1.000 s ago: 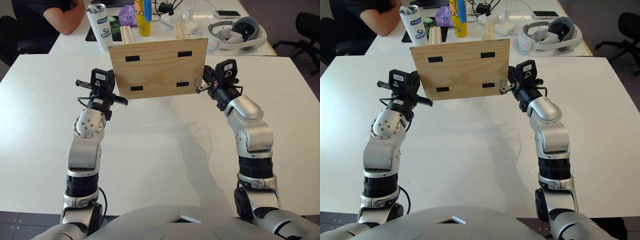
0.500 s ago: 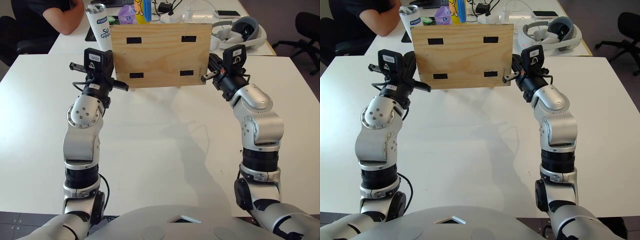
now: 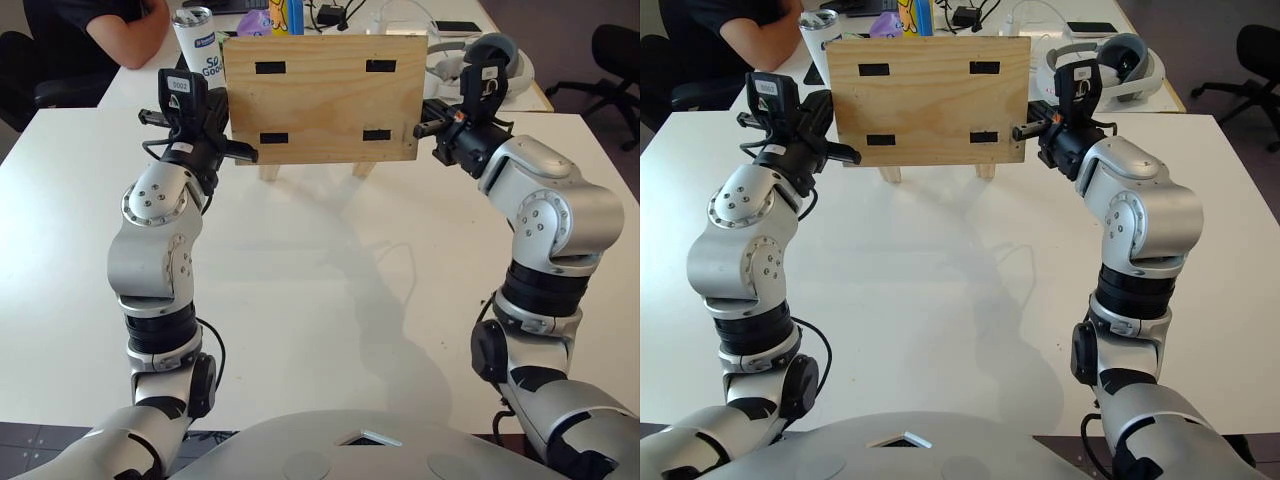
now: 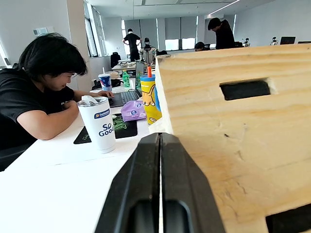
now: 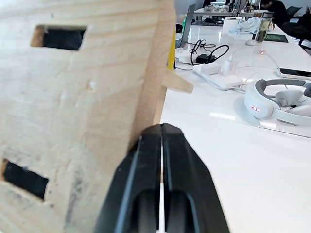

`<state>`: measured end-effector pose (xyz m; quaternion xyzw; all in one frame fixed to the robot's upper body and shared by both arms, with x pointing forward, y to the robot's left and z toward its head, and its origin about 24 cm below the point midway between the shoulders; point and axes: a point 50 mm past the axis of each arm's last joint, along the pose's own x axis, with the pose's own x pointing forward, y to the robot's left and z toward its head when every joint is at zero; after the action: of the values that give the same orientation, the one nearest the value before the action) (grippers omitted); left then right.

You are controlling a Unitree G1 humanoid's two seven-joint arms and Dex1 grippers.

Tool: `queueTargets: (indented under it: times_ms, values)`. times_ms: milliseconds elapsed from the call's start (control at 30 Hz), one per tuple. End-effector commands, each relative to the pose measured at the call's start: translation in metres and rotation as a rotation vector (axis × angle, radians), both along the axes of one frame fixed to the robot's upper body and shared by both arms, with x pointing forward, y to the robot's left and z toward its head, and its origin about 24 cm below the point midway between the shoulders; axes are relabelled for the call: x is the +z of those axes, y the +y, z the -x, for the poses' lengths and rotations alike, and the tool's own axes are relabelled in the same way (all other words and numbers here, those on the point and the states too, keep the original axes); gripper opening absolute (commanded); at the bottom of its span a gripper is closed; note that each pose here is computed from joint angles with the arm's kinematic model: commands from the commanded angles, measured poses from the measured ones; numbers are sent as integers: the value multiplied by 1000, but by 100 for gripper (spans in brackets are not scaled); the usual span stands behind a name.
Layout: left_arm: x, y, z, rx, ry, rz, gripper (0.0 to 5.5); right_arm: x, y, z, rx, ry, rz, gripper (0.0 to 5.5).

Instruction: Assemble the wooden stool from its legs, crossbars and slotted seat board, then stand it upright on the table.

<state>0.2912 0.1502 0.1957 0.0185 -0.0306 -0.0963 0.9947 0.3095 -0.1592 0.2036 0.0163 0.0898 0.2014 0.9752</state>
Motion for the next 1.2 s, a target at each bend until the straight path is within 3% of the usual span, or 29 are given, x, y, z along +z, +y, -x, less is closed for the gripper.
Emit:
queueTargets:
  times_ms: [33,333,433,600,733,933,1133,1200]
  values:
    - [30,-35,5,-245,-38,106,1,41,39,12,243,-94,-132,0]
    - [55,-24,-9,-303,95,277,1,63,23,9,188,-10,-214,0]
    - [34,-20,-7,-316,173,223,1,41,21,14,181,58,-158,0]
    - [-6,-17,25,-293,205,67,1,-20,1,51,74,143,-45,0]
    - [-2,5,32,-148,-14,-60,1,-24,-10,58,4,35,47,0]
    - [11,46,37,204,-366,-3,1,-11,-32,34,-202,-222,-6,0]
    - [14,45,26,220,-422,-3,1,-37,-55,26,-320,-185,138,0]
    - [9,40,21,216,-413,20,1,-35,-57,23,-355,-247,129,0]
